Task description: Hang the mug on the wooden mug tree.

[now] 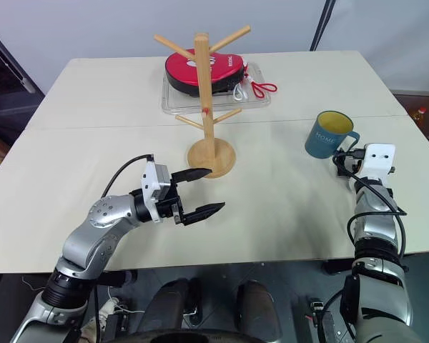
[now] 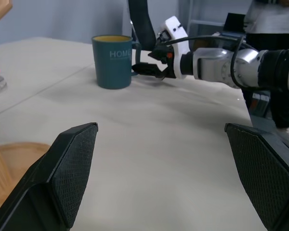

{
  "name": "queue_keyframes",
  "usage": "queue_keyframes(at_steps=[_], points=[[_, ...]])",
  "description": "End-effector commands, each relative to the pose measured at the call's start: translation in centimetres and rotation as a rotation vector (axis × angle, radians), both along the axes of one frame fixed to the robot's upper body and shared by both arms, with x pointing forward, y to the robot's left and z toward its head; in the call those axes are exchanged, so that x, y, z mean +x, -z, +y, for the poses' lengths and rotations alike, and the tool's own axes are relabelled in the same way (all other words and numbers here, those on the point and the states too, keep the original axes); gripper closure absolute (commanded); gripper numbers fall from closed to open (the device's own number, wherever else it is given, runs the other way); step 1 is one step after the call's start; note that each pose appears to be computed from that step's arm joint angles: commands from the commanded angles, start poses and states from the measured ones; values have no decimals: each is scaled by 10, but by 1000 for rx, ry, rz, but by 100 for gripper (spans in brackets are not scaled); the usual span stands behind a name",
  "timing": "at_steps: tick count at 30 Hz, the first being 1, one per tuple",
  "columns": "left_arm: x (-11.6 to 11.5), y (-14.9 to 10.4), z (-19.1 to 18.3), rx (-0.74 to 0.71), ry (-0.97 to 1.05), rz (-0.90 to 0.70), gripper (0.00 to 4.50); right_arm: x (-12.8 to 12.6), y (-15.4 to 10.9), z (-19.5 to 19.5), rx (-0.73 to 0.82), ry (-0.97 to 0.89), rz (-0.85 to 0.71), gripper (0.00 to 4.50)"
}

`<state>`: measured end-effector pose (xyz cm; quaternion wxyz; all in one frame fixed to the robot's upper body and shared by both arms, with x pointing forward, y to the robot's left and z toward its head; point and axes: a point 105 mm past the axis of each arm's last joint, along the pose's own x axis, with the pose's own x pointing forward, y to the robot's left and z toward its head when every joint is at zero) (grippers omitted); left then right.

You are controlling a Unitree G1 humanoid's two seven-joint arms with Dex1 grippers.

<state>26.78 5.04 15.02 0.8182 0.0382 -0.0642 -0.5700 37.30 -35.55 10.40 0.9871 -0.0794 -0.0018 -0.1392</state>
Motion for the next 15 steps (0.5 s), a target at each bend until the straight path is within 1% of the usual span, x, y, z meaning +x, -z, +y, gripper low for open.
queue_keyframes(at_steps=[1,5,7,8,9,12,14,15], points=[[-4,-11,-3,-12,11,-51,0,4,-18,-5,-25,12,-54,5],[-4,-12,-3,-19,7,-55,0,8,-16,-4,4,6,-57,5],[-4,-13,-2,-29,4,-50,0,10,-16,-1,20,-10,-62,56],[-5,-13,-2,-32,2,-49,0,11,-16,1,27,-21,-64,94],[-5,-13,-2,-33,0,-49,0,12,-15,3,37,-33,-66,142],[-4,-13,0,-37,-9,-49,0,14,-15,7,51,-58,-69,297],[-3,-14,1,-39,-18,-50,0,16,-15,11,60,-77,-74,417],[-3,-14,2,-40,-21,-50,0,16,-15,13,63,-86,-75,446]])
